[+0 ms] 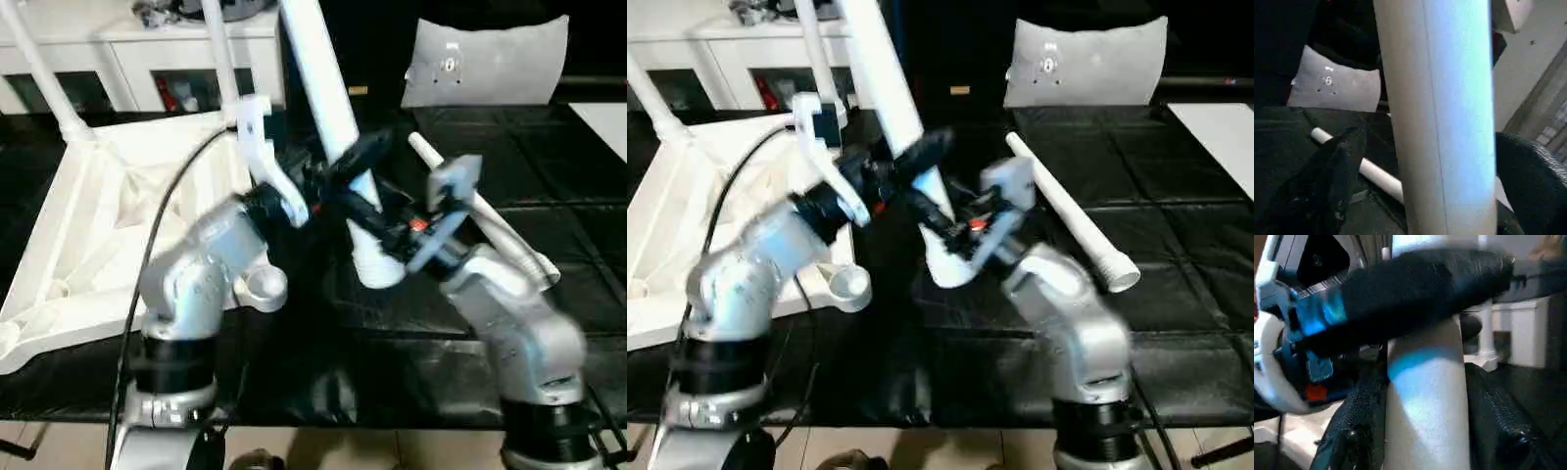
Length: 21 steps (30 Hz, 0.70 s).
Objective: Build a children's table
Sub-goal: Pick table leg
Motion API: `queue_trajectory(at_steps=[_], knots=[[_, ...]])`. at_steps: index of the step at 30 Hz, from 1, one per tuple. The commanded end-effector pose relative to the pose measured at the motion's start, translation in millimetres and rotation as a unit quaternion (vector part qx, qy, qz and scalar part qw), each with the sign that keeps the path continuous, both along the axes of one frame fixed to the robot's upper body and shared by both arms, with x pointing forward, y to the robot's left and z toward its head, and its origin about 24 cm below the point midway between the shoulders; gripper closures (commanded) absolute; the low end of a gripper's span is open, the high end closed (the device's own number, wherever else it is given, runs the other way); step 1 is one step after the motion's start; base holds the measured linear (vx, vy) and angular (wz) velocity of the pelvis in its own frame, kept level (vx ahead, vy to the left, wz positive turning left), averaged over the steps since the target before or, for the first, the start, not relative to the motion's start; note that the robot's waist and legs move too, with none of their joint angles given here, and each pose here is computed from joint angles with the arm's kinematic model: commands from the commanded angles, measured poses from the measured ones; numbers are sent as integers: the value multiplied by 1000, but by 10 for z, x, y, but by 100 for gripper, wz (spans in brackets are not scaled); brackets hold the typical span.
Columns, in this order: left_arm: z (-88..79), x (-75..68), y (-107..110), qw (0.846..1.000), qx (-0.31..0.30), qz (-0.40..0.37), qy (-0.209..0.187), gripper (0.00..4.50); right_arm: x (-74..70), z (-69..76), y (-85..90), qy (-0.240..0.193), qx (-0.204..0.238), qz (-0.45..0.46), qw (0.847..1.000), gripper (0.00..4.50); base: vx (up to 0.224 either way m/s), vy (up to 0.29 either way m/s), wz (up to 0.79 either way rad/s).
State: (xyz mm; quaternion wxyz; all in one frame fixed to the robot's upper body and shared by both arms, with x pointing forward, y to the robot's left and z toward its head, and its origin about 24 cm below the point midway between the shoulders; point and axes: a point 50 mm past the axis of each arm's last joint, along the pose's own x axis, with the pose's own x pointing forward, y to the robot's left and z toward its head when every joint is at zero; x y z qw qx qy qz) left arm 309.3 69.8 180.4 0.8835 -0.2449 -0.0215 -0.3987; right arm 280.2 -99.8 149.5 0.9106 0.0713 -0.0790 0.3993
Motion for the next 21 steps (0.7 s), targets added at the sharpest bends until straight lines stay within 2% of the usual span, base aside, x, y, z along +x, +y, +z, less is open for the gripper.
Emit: queue_trajectory(at_steps=[1, 3, 6, 7, 8, 9, 11, 13, 16, 21], knots=[[48, -4, 16, 1000, -9, 24, -7, 52, -10, 24, 48, -36, -23, -12, 999, 265, 0, 0, 0], [52, -8, 9, 999, -21, 33, -3, 84, 0, 4, 64, -61, -55, -28, 996, 265, 0, 0, 0], [51, -19, -6, 999, -28, 46, -5, 84, 12, -43, 92, -77, -77, -39, 993, 265, 0, 0, 0], [49, -24, -11, 998, -26, 56, -7, 107, 20, -55, 100, -80, -78, -46, 993, 265, 0, 0, 0], [49, -25, -12, 998, -26, 57, -8, 107, 20, -56, 101, -80, -78, -46, 993, 265, 0, 0, 0], [49, -32, -23, 998, -29, 60, -8, 131, 24, -61, 106, -84, -80, -50, 992, 265, 0, 0, 0], [57, -41, -30, 997, -33, 62, -10, 138, 28, -66, 111, -83, -77, -52, 992, 265, 0, 0, 0], [66, -58, -44, 997, -35, 62, -12, 172, 38, -75, 116, -86, -72, -59, 992, 265, 0, 0, 0], [69, -71, -58, 998, -32, 61, -17, 180, 53, -78, 121, -91, -70, -65, 991, 265, 0, 0, 0], [66, -83, -76, 998, -37, 58, -15, 218, 61, -85, 131, -99, -74, -64, 990, 265, 0, 0, 0]])
